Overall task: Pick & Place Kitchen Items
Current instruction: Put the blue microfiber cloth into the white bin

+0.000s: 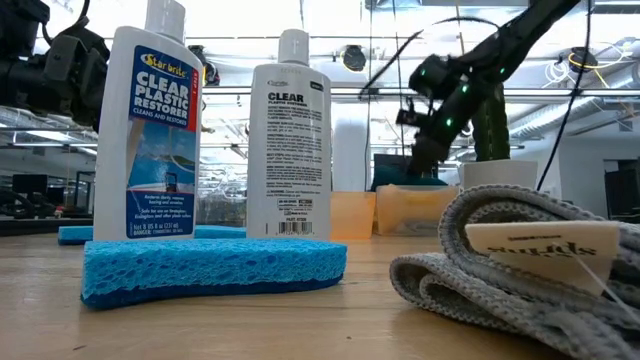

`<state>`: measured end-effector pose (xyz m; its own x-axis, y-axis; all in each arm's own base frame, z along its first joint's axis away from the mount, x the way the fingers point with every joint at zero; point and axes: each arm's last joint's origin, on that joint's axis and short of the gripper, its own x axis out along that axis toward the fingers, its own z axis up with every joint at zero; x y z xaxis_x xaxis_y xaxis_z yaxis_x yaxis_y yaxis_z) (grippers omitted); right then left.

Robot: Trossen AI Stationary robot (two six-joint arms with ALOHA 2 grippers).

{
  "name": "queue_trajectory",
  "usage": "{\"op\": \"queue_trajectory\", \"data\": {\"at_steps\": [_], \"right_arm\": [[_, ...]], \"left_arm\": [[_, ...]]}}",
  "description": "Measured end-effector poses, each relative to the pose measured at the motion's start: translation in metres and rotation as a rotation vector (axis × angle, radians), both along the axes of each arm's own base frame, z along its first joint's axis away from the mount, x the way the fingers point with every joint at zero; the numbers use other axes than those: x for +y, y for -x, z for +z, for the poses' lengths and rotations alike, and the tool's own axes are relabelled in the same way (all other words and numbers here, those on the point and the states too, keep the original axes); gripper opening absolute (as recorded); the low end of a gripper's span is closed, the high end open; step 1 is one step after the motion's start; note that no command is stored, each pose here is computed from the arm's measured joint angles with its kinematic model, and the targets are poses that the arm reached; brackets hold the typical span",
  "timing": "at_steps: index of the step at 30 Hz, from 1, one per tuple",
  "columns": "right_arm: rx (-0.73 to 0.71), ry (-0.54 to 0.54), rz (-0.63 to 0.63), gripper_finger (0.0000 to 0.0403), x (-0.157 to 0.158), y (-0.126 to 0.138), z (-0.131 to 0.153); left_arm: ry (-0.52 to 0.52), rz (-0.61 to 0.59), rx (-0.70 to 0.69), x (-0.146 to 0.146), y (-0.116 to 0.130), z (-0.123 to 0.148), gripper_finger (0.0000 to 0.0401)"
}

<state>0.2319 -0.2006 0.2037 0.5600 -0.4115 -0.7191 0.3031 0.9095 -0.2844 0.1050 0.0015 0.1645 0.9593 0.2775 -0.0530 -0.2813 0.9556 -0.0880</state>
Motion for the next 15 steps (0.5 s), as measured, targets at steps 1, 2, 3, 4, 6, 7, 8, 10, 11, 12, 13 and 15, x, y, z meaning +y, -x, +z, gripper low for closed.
{"op": "queue_trajectory", "data": {"at_steps": [1,2,3,4,6,7,8,10,11,12,13,15], "right_arm": [[0.017,-0.015,-0.002,0.0001,-0.002,-0.001,-0.007],[0.038,-0.033,-0.008,0.0001,-0.004,-0.001,-0.013],[0.063,-0.054,-0.011,0.0001,-0.005,-0.001,-0.02],[0.082,-0.067,-0.012,0.0001,-0.007,-0.001,-0.025],[0.118,-0.097,-0.018,0.0001,-0.01,0.0,-0.035],[0.127,-0.114,-0.026,0.0001,-0.012,0.0,-0.039],[0.132,-0.125,-0.032,0.0,-0.013,0.001,-0.042],[0.135,-0.136,-0.034,0.0,-0.014,0.001,-0.044],[0.132,-0.132,-0.035,0.0,-0.014,0.002,-0.043],[0.125,-0.123,-0.036,0.0,-0.014,0.002,-0.041],[0.121,-0.111,-0.034,0.0,-0.013,0.003,-0.038],[0.103,-0.081,-0.03,0.0,-0.01,0.004,-0.028]], "left_arm": [[0.0,0.0,0.0,0.0,0.0,0.0,0.0395],[0.0,0.0,0.0,0.0,0.0,0.0,0.0395],[0.0,0.0,0.0,0.0,0.0,0.0,0.0395],[0.0,0.0,0.0,0.0,0.0,0.0,0.0395],[0.0,0.0,0.0,0.0,0.0,0.0,0.0395],[0.0,0.0,0.0,0.0,0.0,0.0,0.0395],[0.0,0.0,0.0,0.0,0.0,0.0,0.0395],[0.0,0.0,0.001,0.0,0.0,0.0,0.0395],[0.0,0.0,0.0,0.0,0.0,0.0,0.0395],[0.0,0.0,0.0,0.0,0.0,0.0,0.0395],[0.0,0.0,0.0,0.0,0.0,0.0,0.0395],[0.0,0.0,0.0,0.0,0.0,0.0,0.0395]]}}
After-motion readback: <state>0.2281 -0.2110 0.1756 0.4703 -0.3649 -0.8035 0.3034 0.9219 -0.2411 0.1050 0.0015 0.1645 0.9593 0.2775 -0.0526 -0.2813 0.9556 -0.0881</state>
